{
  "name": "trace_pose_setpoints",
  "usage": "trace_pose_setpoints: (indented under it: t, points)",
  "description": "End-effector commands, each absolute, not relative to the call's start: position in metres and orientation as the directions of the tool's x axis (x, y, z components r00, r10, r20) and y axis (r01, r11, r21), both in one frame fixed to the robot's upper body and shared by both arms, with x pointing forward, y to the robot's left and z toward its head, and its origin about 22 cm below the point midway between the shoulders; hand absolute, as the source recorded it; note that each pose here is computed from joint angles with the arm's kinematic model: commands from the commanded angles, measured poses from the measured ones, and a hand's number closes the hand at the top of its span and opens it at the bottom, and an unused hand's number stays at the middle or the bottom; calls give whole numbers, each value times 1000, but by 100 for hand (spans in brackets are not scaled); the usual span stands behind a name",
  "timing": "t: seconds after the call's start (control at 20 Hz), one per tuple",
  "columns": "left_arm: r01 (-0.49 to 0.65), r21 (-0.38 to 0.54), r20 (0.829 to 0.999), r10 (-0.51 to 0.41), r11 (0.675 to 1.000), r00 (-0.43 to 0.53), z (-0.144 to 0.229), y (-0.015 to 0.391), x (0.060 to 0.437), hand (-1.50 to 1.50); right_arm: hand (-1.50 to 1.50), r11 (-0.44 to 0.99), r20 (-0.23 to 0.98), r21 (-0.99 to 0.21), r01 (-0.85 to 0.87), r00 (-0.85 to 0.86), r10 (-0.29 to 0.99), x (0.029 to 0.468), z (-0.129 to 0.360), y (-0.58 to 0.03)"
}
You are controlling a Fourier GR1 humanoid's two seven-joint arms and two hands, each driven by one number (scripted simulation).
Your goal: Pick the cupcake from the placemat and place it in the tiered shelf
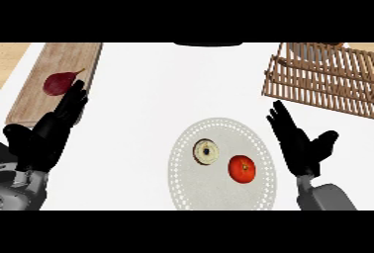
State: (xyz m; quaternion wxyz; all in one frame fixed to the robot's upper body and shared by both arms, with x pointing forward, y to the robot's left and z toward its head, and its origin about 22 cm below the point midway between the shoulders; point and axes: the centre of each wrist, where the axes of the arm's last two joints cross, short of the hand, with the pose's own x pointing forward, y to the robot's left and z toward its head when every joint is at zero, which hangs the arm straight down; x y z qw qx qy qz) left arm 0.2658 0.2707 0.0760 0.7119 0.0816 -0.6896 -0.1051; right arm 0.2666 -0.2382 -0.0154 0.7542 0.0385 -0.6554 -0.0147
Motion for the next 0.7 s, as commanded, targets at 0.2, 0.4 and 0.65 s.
trace_pose_setpoints:
  t: [0.2, 0.4, 0.65]
  points:
    - [-74, 279, 951, -265, 957, 163, 49, 310, 257, 0, 150, 987, 962, -141, -81, -248, 117, 292, 41, -120]
    - [-85, 245, 948, -220, 966, 231, 42, 306, 253, 0, 150, 828, 877, -409, 385, -86, 473, 298, -1, -192]
    - [-66, 228, 948, -205, 972, 245, 24, 316, 239, 0, -150, 861, 883, -387, 329, -138, 449, 255, -28, -68]
